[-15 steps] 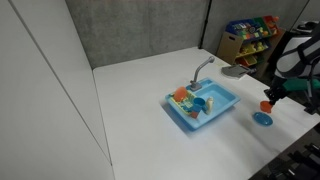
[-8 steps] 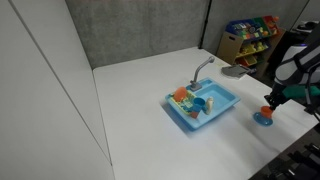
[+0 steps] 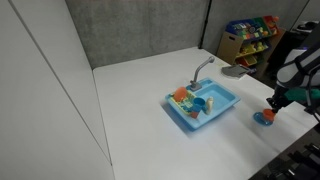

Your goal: Put the orange mug on the blue plate

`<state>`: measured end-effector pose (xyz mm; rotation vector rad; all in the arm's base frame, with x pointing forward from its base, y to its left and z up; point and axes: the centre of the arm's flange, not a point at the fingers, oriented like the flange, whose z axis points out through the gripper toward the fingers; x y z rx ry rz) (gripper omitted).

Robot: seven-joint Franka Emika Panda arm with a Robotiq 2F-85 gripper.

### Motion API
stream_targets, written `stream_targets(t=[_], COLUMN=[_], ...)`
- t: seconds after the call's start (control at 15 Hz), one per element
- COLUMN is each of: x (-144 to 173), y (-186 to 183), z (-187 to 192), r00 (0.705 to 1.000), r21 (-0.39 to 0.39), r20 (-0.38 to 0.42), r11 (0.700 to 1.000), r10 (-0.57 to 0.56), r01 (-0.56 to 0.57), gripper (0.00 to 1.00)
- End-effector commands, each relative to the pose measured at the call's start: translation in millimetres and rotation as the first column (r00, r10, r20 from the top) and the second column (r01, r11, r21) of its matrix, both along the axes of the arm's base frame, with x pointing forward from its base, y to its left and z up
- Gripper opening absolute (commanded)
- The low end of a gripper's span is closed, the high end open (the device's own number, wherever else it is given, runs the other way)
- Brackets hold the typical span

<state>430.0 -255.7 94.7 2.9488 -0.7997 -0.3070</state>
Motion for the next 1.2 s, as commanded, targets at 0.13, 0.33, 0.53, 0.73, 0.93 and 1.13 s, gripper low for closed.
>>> stream_targets(t=[0.13,0.33,0.53,0.73,0.93,1.13], x=[-3,-2,-3,-3,-4,-4], y=[0,1,1,2,4,4], z=[-6,-10,-14,-19,-20,-12], r00=[1.0,0.999,0.999,0.998,0.998,0.997], r21=[0.034,0.032,0.02,0.021,0.023,0.021], r20=[0.028,0.032,0.042,0.051,0.063,0.078], r11=[0.999,0.999,1.0,0.999,0.999,1.0], r10=[0.012,0.015,0.017,0.023,0.027,0.022], r01=[-0.013,-0.016,-0.018,-0.024,-0.029,-0.023], gripper=[0.02,0.02,0.02,0.02,0.04,0.37])
